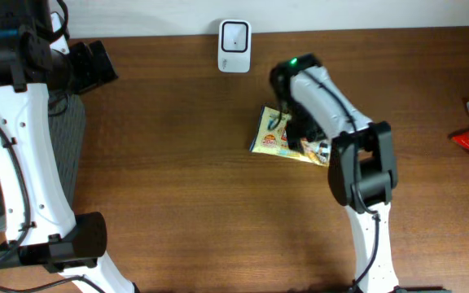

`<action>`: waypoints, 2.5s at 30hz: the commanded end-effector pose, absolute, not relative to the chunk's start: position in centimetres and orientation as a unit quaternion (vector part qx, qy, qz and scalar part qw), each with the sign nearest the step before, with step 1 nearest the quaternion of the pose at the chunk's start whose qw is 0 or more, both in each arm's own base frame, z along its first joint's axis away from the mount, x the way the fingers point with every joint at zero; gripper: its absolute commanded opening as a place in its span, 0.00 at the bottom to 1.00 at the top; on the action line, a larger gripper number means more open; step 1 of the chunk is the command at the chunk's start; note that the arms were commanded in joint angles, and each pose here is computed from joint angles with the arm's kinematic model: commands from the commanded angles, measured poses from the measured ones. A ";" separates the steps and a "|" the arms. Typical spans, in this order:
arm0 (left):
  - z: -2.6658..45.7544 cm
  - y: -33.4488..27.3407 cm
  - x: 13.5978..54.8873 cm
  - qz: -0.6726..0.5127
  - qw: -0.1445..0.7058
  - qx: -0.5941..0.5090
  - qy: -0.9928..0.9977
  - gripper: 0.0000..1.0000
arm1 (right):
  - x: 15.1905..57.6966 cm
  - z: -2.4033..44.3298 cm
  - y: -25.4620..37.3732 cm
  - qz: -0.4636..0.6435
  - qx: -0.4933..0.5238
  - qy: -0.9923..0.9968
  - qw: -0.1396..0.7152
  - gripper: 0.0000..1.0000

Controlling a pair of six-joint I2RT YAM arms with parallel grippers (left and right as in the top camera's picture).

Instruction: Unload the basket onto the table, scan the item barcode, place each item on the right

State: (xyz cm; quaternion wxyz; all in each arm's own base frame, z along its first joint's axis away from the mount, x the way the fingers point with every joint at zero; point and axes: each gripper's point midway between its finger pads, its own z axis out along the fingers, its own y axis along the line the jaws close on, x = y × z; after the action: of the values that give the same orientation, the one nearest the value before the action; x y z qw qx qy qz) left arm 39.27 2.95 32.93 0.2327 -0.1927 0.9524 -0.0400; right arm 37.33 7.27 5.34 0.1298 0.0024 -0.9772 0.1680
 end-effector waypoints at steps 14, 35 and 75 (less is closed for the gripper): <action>33.1 3.3 39.2 -0.039 0.236 -0.201 0.950 0.99 | 39.3 5.3 10.6 0.099 -0.091 -0.988 0.078 0.41; 33.1 3.3 39.2 -0.039 0.236 -0.201 0.950 0.99 | 38.5 -2.7 25.2 -0.046 0.161 -0.986 -0.009 0.63; 33.1 3.3 39.2 -0.039 0.236 -0.202 0.950 0.99 | 40.4 4.9 15.7 -0.146 0.051 -0.985 0.079 0.04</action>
State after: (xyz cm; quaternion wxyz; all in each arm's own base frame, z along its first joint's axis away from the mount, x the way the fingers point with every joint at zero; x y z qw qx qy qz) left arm 39.28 2.97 32.94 0.2329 -0.1926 0.9524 -0.0399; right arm 38.32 17.30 1.64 0.1118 0.0801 -0.9753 -0.1730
